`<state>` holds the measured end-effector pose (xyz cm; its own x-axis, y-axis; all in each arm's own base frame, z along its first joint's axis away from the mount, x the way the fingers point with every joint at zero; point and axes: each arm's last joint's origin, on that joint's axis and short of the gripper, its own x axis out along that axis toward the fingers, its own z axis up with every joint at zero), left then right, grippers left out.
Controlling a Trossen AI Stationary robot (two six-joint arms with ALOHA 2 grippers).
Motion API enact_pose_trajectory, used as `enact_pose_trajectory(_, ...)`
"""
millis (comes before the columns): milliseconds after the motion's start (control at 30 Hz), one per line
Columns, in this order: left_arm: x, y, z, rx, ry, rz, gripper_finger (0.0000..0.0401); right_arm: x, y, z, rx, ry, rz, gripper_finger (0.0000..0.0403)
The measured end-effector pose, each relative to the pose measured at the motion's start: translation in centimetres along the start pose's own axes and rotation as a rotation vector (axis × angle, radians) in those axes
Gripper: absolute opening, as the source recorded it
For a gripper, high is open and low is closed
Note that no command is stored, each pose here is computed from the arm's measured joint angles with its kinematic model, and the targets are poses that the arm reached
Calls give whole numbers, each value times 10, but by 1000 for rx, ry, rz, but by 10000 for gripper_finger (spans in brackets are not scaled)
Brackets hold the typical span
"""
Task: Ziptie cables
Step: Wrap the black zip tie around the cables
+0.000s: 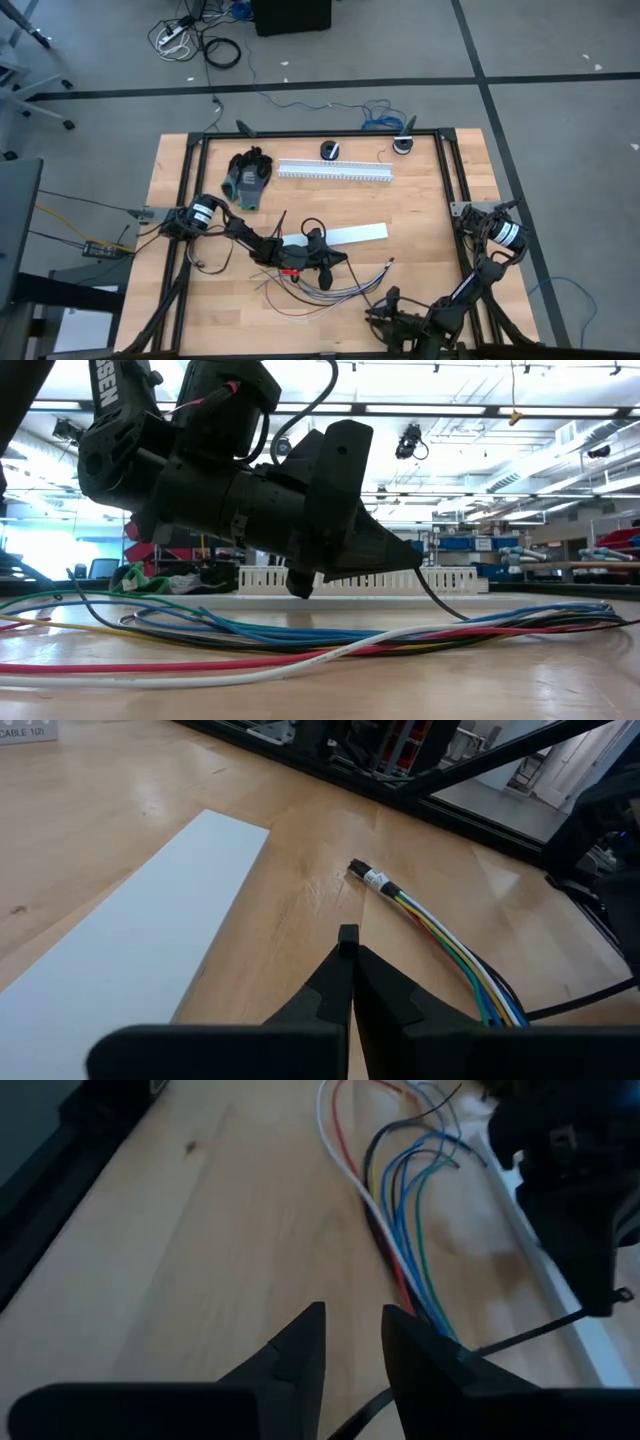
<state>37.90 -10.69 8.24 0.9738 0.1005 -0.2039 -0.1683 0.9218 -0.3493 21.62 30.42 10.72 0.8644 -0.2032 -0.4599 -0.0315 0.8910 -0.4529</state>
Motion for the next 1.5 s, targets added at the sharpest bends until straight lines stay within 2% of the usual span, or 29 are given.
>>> enact_pose_trajectory(700, 0, 0, 0, 1, -1, 1, 0, 0, -3, -8, -40, 63, 2, 94)
enact_pose_trajectory(1167, 0, 0, 0, 1, -1, 1, 0, -5, -2, -12, -60, 75, -4, 61)
enact_pose_trajectory(1500, 0, 0, 0, 0, -1, 1, 0, -9, -1, -15, -34, 77, -19, 58)
